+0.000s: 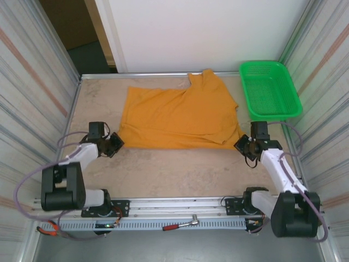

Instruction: Fold the inside-out t-shirt

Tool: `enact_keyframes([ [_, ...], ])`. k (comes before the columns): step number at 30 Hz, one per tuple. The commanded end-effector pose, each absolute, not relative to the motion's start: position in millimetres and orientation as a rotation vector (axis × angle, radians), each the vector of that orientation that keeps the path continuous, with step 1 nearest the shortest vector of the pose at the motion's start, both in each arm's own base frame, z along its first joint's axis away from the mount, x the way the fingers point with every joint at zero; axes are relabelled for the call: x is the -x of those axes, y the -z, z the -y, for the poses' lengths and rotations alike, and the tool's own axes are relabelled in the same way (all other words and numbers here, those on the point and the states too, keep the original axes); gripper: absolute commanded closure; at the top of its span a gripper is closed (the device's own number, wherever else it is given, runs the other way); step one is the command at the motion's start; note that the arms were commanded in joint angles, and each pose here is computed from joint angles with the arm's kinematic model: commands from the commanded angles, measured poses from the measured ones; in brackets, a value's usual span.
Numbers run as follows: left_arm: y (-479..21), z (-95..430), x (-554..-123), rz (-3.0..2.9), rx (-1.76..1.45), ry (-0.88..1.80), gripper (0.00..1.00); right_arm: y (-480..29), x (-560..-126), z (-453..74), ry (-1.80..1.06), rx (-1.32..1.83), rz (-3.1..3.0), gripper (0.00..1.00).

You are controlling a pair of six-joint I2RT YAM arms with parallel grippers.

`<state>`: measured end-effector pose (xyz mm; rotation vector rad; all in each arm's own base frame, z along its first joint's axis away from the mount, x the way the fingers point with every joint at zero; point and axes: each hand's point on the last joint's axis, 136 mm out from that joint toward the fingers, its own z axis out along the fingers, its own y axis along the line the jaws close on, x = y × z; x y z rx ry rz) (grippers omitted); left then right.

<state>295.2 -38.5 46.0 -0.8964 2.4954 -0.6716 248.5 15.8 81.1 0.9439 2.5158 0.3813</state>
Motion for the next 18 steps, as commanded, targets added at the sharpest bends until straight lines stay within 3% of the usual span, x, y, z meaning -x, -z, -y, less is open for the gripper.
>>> enact_keyframes([
  [1,-45.2,24.3,-267.6,-2.482,1.027,0.604,1.00,-79.2,-216.8,-5.2,-0.318,-1.078,-2.537,1.00],
  [6,-43.6,20.6,-244.4,-2.468,1.090,0.582,1.00,-68.9,-195.6,-3.8,-0.317,-1.157,-2.545,1.00],
  [7,-42.4,20.2,-242.2,-2.466,1.090,0.580,1.00,-66.9,-193.9,-5.2,-0.327,-1.162,-2.546,0.95],
  [8,-40.0,19.6,-238.7,-2.476,1.096,0.573,0.90,-66.7,-193.3,-6.9,-0.341,-1.162,-2.548,0.80],
  [10,-39.3,18.6,-235.3,-2.493,1.099,0.561,0.65,-72.0,-195.3,-10.3,-0.364,-1.137,-2.545,0.63],
  [13,-46.2,17.9,-235.4,-2.497,1.084,0.552,0.44,-87.4,-202.0,-17.6,-0.391,-1.041,-2.546,0.62],
  [18,-78.6,12.3,-250.3,-2.428,1.009,0.535,0.32,-105.3,-213.6,-43.1,-0.412,-0.809,-2.645,0.60],
])
